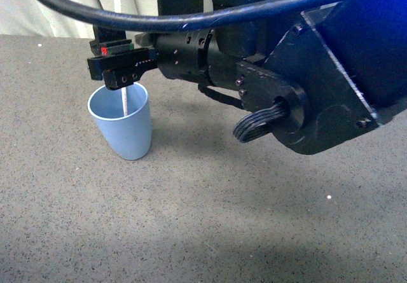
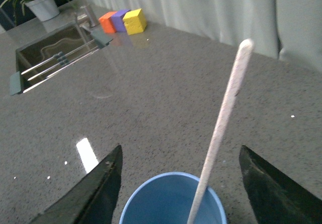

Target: Transfer chopsticks to blue cup

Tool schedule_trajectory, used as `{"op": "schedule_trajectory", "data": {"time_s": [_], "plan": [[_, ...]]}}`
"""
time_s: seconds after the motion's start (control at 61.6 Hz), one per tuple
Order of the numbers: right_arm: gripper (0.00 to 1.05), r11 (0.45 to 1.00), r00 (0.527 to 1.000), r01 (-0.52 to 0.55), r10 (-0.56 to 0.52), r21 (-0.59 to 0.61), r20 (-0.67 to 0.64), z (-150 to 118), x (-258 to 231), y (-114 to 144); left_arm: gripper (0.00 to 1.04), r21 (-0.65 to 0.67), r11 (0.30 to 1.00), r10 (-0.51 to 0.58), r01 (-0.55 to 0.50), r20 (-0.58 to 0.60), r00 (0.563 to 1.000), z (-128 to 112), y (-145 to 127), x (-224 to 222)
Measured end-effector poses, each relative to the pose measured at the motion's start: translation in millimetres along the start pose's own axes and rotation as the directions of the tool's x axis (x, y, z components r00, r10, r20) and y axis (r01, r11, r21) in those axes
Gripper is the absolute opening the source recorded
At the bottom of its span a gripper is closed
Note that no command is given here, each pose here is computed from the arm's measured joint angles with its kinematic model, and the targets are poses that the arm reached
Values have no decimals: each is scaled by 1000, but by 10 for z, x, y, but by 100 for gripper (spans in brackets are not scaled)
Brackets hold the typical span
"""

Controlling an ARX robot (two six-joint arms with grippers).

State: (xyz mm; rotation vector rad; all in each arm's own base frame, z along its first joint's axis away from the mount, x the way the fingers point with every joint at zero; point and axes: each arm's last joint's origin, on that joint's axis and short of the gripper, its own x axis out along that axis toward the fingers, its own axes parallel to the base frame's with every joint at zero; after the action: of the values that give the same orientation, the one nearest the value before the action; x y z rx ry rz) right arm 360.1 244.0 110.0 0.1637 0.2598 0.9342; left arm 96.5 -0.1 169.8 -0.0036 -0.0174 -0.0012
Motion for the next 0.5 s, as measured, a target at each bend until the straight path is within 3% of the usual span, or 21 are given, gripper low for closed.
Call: {"op": "schedule_trajectory", "data": {"time_s": [0.13, 0.276, 0.503], "plan": [[97, 971, 972, 232, -234, 61, 34, 136, -263, -170, 98, 0, 1000, 0, 0, 0, 1000, 0, 0, 0], [95, 871, 879, 470, -477, 143, 11, 219, -677, -418, 98, 0, 1000, 0, 0, 0, 1000, 0, 0, 0], [95, 730, 743, 655, -670, 196, 12, 394, -1447, -521, 98, 0, 1000, 0, 0, 0, 1000, 0, 0, 0]]}}
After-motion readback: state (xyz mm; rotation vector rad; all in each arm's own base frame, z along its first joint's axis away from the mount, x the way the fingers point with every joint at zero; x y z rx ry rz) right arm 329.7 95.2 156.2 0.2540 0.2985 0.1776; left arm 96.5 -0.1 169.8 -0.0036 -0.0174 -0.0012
